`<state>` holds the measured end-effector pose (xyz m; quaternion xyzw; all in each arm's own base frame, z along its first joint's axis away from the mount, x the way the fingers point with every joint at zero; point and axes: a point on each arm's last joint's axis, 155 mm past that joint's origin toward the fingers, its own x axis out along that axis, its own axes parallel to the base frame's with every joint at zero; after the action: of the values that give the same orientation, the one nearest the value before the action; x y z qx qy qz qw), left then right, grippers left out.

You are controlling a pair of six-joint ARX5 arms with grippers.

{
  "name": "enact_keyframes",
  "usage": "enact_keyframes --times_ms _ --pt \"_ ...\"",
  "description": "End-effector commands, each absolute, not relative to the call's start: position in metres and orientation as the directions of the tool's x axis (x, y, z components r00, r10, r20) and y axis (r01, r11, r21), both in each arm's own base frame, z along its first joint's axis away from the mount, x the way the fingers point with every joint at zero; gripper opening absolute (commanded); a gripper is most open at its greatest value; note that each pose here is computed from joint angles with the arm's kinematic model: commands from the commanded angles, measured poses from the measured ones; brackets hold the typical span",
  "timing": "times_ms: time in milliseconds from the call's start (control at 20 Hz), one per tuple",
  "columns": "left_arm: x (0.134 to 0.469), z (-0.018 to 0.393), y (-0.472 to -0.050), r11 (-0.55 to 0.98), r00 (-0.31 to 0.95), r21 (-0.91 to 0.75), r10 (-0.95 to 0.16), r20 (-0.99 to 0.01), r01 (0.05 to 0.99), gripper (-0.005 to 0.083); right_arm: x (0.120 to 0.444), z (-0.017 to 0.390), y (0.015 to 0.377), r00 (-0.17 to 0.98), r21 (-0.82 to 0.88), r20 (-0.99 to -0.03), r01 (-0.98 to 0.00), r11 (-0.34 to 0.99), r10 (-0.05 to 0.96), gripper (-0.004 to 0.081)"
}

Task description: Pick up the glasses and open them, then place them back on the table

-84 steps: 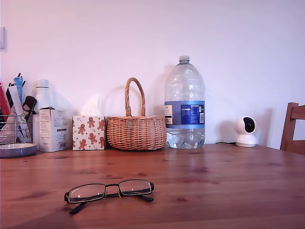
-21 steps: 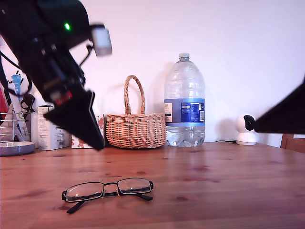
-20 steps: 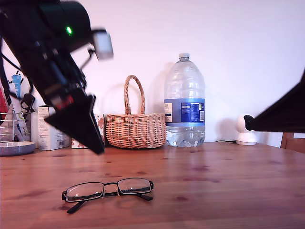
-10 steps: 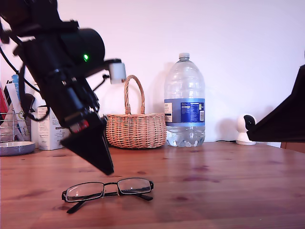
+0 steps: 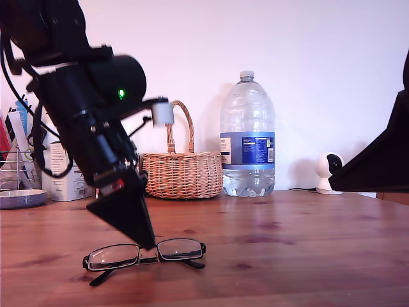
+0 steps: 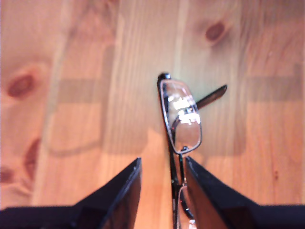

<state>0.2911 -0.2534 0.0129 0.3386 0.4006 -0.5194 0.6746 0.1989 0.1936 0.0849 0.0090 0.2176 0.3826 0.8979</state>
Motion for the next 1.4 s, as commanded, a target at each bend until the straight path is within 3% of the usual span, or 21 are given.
enact_keyframes --times_ms 0,800,1050,1350 --pt "0.291 0.007 -0.256 0.222 0.129 0.034 -0.427 -0.895 0.974 0.0256 0.198 0.084 0.194 0.612 0.178 -0.379 -0.688 0.704 0.694 -0.0012" --pt "0.29 0.002 -0.257 0.217 0.118 0.027 -0.42 -0.9 0.976 0.0227 0.199 0.085 0.195 0.614 0.177 -0.373 -0.689 0.703 0.696 -0.0012" --pt "0.286 0.002 -0.259 0.208 0.109 0.022 -0.418 -0.902 0.978 0.0131 0.199 0.085 0.195 0.614 0.178 -0.372 -0.689 0.703 0.696 -0.0012" --pt "0.28 -0.003 -0.255 0.205 0.084 0.0 -0.401 -0.912 0.979 0.0119 0.199 0.085 0.195 0.614 0.177 -0.373 -0.688 0.703 0.695 -0.0012"
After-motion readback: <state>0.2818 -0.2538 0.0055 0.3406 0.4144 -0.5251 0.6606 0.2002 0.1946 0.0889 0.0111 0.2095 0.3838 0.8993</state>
